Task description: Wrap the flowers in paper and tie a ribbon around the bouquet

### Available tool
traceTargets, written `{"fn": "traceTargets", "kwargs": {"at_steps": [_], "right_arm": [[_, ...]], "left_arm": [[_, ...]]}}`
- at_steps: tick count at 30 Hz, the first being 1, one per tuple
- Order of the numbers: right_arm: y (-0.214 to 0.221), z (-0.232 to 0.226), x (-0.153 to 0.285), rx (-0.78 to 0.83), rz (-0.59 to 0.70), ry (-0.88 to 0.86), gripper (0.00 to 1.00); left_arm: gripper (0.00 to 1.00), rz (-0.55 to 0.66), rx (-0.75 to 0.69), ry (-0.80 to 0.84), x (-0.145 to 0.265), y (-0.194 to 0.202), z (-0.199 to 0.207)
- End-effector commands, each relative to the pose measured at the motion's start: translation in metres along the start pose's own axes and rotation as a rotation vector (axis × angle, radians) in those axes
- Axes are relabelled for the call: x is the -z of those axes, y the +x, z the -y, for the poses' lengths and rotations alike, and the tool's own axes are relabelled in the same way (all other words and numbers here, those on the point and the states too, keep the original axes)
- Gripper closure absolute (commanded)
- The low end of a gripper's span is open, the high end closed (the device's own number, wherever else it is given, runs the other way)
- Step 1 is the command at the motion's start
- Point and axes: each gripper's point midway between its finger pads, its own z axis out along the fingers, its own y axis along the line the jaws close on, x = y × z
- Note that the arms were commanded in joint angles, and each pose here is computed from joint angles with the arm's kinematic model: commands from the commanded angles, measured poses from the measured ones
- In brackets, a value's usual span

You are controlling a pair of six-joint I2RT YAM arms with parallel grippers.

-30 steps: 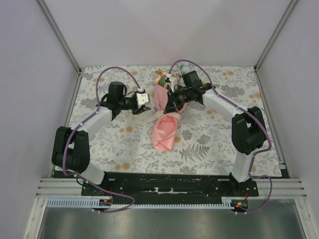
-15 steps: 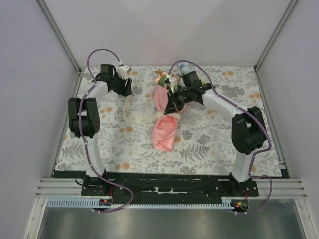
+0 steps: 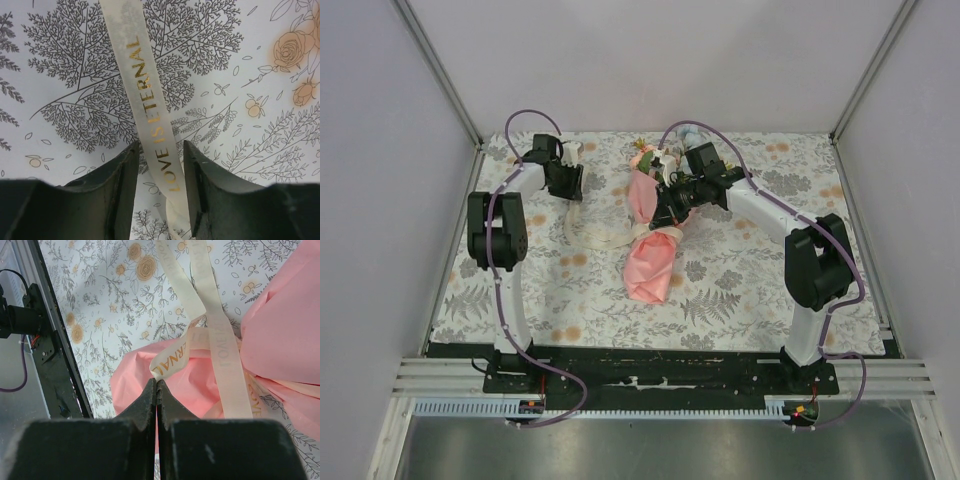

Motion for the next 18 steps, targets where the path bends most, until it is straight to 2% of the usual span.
{"fn": "traceTargets", "kwargs": {"at_steps": [1,4,6,13,18], "right_arm": [[-0.016,0.001,0.003,0.032,0.032,0.012,1.0],[-0.015,0.001,0.002,0.033,0.031,0.011,1.0],[-0.016,0.002,0.003,0.034,0.032,0.016,1.0],[-0.016,0.005,0.004,0.029,0.041,0.023,1.0],[-0.023,0.012,0.009,0.023,0.067,0.032,1.0]], "left_arm": [[0.59,0.004,0.087,0.013,-0.005,-0.008,0.004],[0.86,0.081,0.093,0.082,0.009,-0.03,0.014],[0.98,0.157,0.076,0.126,0.032,-0.051,0.024],[0.98,0.468,-0.073,0.138,0.145,-0.1,0.046],[0.98,0.586,-0.22,0.229,0.221,-0.097,0.077]]}}
